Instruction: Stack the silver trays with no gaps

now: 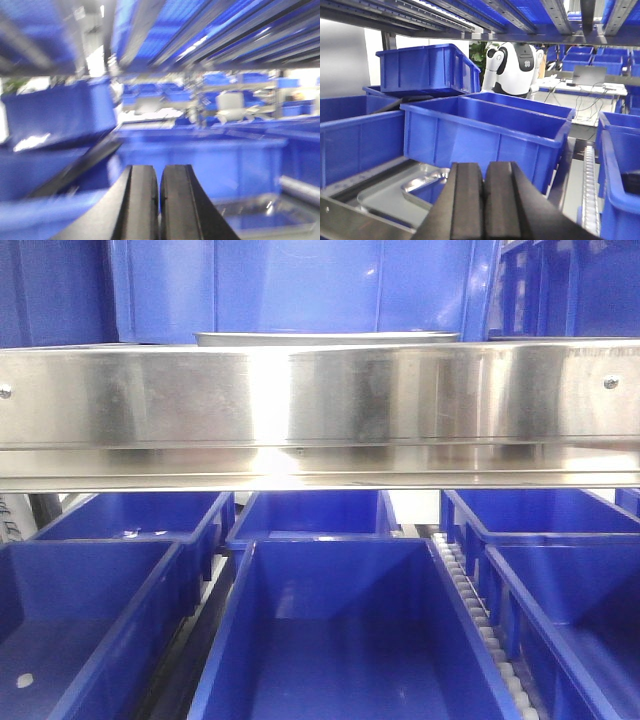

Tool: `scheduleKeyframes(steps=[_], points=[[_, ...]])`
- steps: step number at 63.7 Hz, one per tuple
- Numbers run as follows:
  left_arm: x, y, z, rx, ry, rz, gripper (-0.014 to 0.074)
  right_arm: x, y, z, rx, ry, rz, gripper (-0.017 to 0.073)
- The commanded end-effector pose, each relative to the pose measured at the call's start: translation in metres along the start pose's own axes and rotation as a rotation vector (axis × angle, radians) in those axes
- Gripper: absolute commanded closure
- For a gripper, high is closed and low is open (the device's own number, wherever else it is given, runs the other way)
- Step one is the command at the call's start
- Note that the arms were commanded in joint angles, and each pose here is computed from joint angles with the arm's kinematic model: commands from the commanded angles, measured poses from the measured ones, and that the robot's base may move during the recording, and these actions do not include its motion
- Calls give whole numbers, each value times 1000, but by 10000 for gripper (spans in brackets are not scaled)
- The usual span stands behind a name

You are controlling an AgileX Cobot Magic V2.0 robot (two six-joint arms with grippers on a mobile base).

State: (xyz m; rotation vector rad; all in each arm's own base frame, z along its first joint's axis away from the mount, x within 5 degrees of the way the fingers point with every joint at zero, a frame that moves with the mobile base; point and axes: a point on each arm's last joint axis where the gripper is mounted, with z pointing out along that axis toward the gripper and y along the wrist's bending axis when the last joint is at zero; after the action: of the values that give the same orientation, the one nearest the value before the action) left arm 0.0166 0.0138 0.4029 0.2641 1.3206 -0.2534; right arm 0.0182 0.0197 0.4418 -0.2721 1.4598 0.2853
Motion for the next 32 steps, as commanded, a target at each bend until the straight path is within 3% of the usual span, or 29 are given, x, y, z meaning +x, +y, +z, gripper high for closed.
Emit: scheduleKeyframes(steps=[1, 12, 32], points=[[8, 6, -17, -34, 8, -9, 580, 10, 1, -14, 14, -37, -24, 634], [6, 15, -48, -53, -92, -37, 580, 29, 7, -31, -22, 59, -32, 634], [5, 15, -49, -50, -99, -40, 580, 34, 10, -37, -35, 90, -36, 637]])
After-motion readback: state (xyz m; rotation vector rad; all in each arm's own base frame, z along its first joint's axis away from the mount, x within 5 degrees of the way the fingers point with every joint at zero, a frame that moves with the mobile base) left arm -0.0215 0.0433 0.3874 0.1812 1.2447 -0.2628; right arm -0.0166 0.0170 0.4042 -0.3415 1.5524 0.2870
